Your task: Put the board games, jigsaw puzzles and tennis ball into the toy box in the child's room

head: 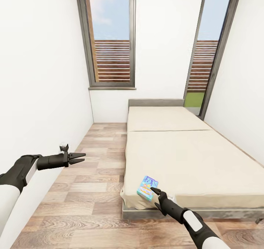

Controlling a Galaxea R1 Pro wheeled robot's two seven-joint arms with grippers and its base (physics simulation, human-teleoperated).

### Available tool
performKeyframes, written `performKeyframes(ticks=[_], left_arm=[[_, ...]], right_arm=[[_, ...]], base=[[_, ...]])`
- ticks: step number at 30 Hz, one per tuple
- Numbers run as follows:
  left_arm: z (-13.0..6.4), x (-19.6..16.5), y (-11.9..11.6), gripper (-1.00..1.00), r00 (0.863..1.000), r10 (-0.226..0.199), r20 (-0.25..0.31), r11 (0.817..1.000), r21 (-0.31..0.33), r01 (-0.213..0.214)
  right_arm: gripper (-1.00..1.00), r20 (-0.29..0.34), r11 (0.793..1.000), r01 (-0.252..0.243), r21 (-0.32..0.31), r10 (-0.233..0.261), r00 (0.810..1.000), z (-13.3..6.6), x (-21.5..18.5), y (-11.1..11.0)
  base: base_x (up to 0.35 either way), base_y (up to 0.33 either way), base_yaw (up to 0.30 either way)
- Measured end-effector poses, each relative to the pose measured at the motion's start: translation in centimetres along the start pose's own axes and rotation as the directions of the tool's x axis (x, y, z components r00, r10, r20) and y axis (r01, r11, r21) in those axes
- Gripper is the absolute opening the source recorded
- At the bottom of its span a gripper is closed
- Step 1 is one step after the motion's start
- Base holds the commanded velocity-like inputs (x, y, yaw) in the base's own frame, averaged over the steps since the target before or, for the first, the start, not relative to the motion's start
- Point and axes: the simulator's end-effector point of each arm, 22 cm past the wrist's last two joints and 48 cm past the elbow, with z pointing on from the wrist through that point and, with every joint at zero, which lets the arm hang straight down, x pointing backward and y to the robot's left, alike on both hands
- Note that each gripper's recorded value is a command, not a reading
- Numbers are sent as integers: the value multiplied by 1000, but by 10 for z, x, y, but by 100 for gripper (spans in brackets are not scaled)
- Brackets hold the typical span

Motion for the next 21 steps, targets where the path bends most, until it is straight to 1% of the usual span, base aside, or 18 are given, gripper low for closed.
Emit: performKeyframes(ticks=[21], left_arm=[[5, 32, 31, 100, 1000, 0, 0, 1000, 1, 0]], right_arm=[[100, 1, 1000, 3, 3, -3, 1000, 11, 6, -43]], base=[[0, 0, 0]])
